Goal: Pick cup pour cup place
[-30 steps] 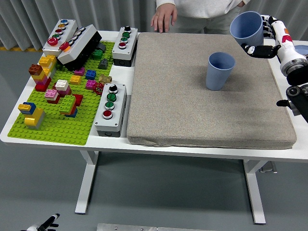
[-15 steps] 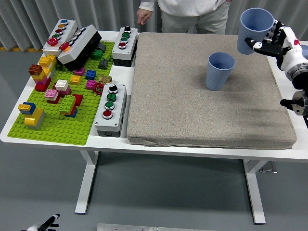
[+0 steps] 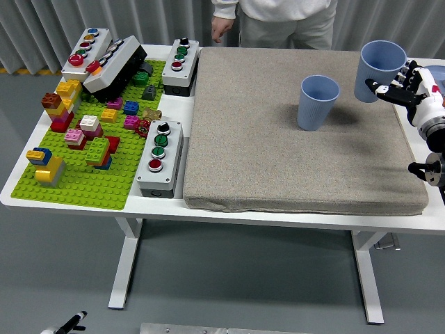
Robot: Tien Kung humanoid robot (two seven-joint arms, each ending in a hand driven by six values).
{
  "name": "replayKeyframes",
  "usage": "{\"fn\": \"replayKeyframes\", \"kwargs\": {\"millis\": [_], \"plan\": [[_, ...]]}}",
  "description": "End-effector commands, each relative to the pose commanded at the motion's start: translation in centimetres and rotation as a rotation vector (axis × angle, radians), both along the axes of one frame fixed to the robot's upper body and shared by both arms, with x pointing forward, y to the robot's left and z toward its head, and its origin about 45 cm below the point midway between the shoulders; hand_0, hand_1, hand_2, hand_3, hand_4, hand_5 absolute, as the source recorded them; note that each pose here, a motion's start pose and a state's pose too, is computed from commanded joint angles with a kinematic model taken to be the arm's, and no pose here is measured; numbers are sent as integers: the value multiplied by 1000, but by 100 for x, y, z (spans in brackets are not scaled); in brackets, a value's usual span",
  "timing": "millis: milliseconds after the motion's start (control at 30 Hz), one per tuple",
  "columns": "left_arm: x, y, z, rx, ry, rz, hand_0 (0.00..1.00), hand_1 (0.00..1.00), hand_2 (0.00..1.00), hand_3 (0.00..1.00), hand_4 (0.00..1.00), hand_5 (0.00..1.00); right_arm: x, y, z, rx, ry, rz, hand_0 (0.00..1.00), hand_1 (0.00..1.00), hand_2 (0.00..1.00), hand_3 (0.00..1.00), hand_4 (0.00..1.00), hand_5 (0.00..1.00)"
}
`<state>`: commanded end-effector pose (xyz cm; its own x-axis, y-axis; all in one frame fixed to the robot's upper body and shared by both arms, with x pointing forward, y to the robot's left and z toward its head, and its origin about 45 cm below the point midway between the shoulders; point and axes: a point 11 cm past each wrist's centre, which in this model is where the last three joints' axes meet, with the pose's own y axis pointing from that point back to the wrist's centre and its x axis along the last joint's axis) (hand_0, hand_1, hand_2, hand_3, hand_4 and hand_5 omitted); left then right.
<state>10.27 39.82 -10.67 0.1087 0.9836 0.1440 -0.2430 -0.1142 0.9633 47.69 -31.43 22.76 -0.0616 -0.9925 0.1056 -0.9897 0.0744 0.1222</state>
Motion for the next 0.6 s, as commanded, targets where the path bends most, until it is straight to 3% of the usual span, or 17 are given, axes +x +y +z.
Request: {"fn": "replayKeyframes", "kwargs": {"millis": [600], "plan": [[20,-26,-3,-4,-3,-6,890,845,890,799,665,998,-180,-184,-353,14,47,-62,722,585,478,502,611,2]]}}
